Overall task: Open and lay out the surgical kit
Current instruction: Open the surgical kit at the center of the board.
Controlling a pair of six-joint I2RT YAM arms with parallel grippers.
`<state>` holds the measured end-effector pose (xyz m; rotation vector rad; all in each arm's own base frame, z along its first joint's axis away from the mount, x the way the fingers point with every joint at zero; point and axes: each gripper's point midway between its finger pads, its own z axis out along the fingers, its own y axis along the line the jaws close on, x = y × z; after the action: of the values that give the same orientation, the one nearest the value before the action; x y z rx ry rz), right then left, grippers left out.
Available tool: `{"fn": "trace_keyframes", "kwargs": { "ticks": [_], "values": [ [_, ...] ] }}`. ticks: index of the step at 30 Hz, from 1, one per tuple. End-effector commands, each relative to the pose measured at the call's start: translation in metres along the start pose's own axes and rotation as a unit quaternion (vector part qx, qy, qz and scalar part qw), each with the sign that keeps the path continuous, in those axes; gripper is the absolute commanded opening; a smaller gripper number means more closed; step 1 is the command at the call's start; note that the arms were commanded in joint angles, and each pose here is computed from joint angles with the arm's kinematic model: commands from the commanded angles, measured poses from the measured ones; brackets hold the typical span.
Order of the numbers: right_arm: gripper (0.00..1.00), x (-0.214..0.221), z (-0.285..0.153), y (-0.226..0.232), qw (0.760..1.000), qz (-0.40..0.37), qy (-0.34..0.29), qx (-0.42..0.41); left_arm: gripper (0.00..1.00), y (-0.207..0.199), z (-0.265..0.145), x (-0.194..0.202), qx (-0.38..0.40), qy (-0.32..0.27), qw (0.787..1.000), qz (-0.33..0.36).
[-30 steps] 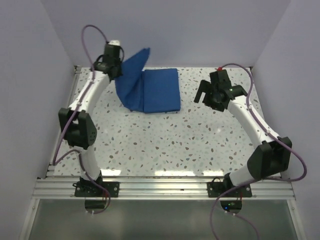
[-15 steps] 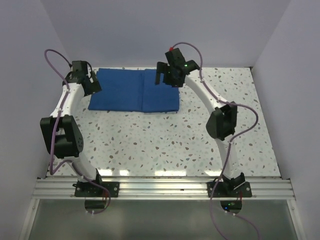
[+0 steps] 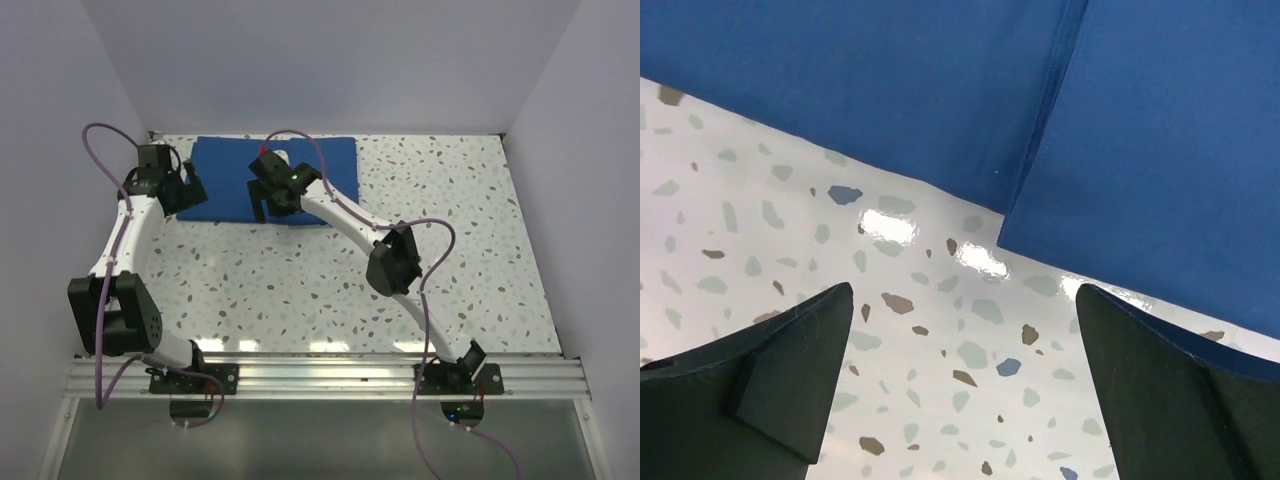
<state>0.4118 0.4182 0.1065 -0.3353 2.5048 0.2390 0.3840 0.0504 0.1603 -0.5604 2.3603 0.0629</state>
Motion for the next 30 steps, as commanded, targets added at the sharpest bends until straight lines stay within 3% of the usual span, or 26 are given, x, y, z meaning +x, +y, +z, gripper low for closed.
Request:
{"fn": "trace_keyframes", "kwargs": {
  "ticks": [1, 10, 17, 20, 23, 24, 29, 30],
  "values": [
    [0.98, -0.012, 0.0, -0.019, 0.997, -0.011, -0.036, 0.066, 1.0, -0.003, -0.014, 0.001, 0.021, -0.012, 1.0, -0.001],
    [0.94, -0.022, 0.021, -0.041, 0.988, -0.014, -0.077, 0.134, 1.0, -0.001, -0.019, 0.024, 0.037, 0.002, 0.999, 0.014],
    [0.84, -0.002, 0.04, -0.044, 0.989, -0.021, -0.048, 0.138, 1.0, -0.007, -0.01, 0.025, 0.049, 0.013, 0.999, 0.013],
    [0.71, 0.007, 0.043, -0.048, 0.988, -0.028, -0.035, 0.146, 1.0, -0.009, -0.006, 0.026, 0.052, 0.019, 0.998, 0.014],
    [0.5, 0.011, 0.045, -0.05, 0.988, -0.035, -0.027, 0.148, 1.0, -0.011, -0.004, 0.026, 0.056, 0.021, 0.998, 0.014],
    [0.38, 0.012, 0.045, -0.053, 0.988, -0.034, -0.024, 0.149, 1.0, -0.011, -0.002, 0.027, 0.056, 0.022, 0.998, 0.014],
    [0.14, 0.004, 0.04, -0.073, 0.989, -0.002, -0.018, 0.147, 1.0, -0.012, 0.002, 0.028, 0.055, 0.029, 0.998, 0.015],
    [0.02, 0.002, 0.038, -0.074, 0.989, 0.001, -0.018, 0.146, 1.0, -0.013, 0.003, 0.028, 0.056, 0.029, 0.998, 0.016]
  ]
}}
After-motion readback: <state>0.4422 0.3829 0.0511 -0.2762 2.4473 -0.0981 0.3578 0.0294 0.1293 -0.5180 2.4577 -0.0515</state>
